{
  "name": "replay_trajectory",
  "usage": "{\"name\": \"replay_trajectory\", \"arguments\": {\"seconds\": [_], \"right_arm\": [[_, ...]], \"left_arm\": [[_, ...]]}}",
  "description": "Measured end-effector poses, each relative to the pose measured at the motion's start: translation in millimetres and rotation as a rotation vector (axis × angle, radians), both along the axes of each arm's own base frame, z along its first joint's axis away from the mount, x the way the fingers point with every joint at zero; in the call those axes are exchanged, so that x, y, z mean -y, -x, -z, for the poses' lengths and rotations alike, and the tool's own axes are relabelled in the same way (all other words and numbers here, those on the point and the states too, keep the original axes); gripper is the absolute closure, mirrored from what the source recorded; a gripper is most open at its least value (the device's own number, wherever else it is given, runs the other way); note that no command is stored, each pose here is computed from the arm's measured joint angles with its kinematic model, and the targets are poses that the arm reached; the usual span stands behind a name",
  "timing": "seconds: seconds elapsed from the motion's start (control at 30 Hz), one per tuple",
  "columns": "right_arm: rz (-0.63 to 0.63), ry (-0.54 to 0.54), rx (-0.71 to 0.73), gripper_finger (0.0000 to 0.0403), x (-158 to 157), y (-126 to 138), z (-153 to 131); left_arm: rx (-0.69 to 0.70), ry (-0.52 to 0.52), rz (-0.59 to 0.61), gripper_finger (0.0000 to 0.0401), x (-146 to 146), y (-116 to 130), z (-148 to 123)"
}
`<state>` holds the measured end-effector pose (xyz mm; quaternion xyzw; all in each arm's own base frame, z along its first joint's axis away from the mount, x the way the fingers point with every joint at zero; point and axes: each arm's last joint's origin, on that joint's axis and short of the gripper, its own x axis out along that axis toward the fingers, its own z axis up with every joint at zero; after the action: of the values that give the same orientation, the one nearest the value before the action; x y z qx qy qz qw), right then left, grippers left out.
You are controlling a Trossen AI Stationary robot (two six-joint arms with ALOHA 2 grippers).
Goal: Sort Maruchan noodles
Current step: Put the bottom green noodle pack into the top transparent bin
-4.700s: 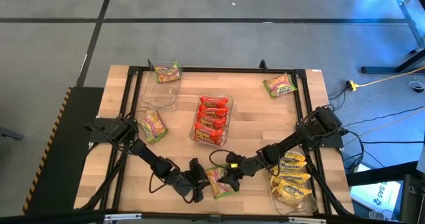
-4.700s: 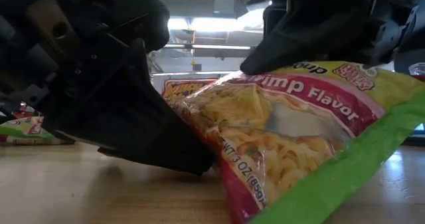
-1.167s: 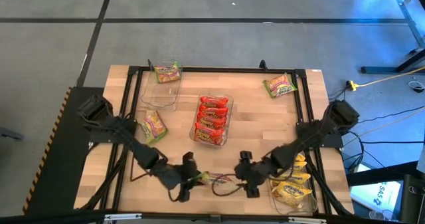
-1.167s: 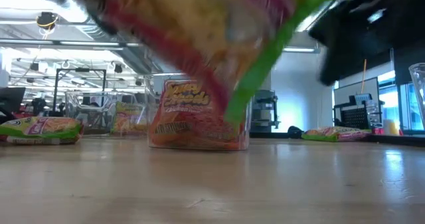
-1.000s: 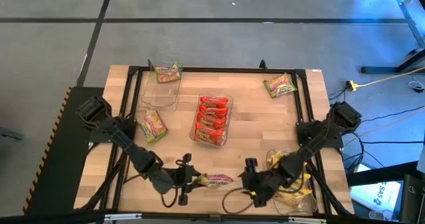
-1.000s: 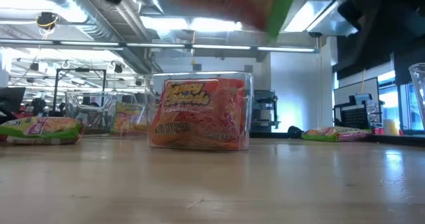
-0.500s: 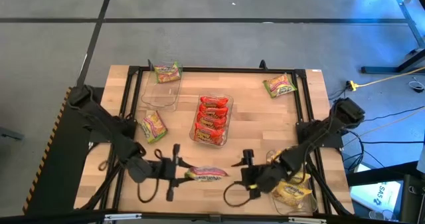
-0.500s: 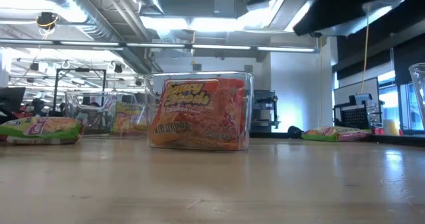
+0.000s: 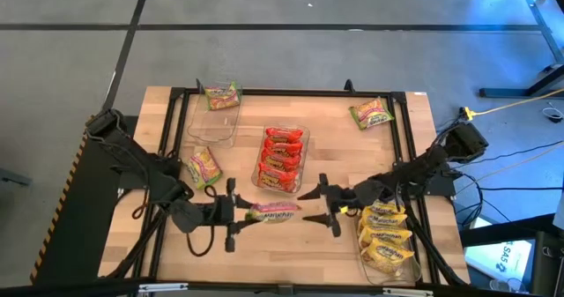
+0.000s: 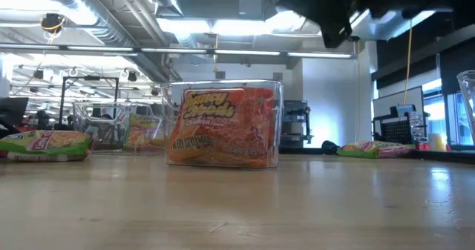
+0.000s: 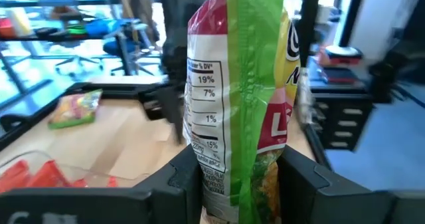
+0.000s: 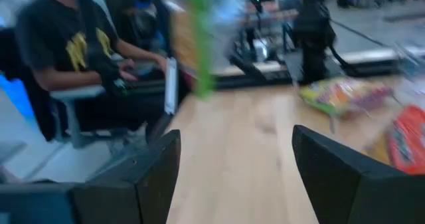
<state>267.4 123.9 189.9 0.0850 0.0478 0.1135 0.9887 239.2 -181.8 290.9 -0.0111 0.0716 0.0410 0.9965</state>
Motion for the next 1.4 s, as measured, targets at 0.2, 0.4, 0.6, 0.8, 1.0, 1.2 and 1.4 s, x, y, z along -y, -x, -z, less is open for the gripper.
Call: {"name": "replay_trajectory", "arguments": {"seconds": [0.2, 0.4, 0.6, 0.8, 1.0, 1.2, 1.4], "right_arm": [[-0.016, 0.009, 0.082, 0.0143, -3.5, -4.8, -13.8], [-0.023, 0.043, 0.133, 0.0140, -6.6, -10.9, -26.0], [-0.029, 0.051, 0.194, 0.0086, -10.5, -18.4, -43.5], [0.008, 0.111, 0.231, 0.0034, -15.0, -29.6, -52.2], [0.055, 0.163, 0.242, 0.0034, -20.3, -42.7, -54.6], [0.090, 0.174, 0.241, 0.0083, -20.0, -44.2, -56.2], [0.105, 0.182, 0.227, 0.0167, -19.5, -44.6, -55.0]], "left_arm": [[0.032, 0.036, -0.049, 0.0273, -8.4, -4.4, 4.5], [0.039, 0.059, -0.023, 0.0272, -12.4, -8.5, 3.4], [0.037, 0.058, -0.023, 0.0272, -13.1, -9.1, 3.6], [0.052, 0.071, -0.033, 0.0271, -18.1, -12.9, 2.0], [0.058, 0.098, -0.004, 0.0271, -22.8, -17.1, 0.8], [0.057, 0.103, 0.007, 0.0271, -22.7, -17.3, 0.8], [0.052, 0.101, 0.016, 0.0271, -22.4, -17.3, 1.3]]}}
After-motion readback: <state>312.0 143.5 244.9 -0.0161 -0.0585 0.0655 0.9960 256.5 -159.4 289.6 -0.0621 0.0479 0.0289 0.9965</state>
